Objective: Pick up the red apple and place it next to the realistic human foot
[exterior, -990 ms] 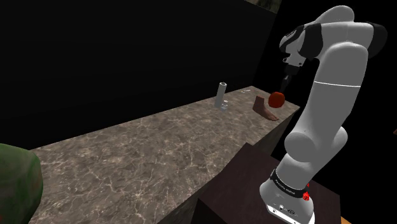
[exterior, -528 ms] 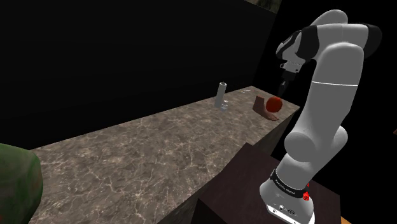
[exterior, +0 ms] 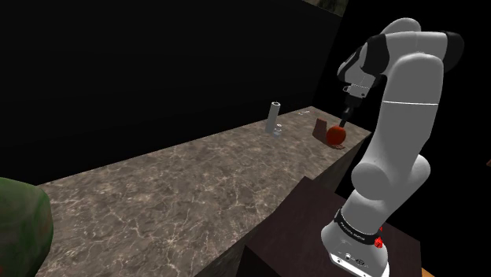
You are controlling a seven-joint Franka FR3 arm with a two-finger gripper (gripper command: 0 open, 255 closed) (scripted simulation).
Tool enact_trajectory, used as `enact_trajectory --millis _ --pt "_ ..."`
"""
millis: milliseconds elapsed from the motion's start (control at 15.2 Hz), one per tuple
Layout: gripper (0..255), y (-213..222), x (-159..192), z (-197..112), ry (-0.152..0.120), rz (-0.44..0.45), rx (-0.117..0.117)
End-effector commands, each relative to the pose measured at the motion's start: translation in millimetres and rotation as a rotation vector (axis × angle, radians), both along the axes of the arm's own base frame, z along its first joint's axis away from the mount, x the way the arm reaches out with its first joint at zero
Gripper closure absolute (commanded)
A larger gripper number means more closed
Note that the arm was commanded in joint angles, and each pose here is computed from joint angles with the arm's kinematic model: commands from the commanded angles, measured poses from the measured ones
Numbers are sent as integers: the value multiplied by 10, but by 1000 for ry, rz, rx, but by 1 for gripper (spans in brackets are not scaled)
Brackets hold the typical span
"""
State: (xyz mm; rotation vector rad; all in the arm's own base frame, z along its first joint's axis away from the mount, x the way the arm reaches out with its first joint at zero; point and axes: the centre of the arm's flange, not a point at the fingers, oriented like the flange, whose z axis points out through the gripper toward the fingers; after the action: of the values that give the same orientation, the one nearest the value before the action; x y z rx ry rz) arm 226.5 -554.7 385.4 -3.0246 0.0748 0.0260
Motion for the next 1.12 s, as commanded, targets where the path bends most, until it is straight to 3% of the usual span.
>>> enact_trajectory --millis 0,1056 --pt "255 -2 -10 -105 0 0 -1" --pt "255 -2 -10 -950 0 0 -1"
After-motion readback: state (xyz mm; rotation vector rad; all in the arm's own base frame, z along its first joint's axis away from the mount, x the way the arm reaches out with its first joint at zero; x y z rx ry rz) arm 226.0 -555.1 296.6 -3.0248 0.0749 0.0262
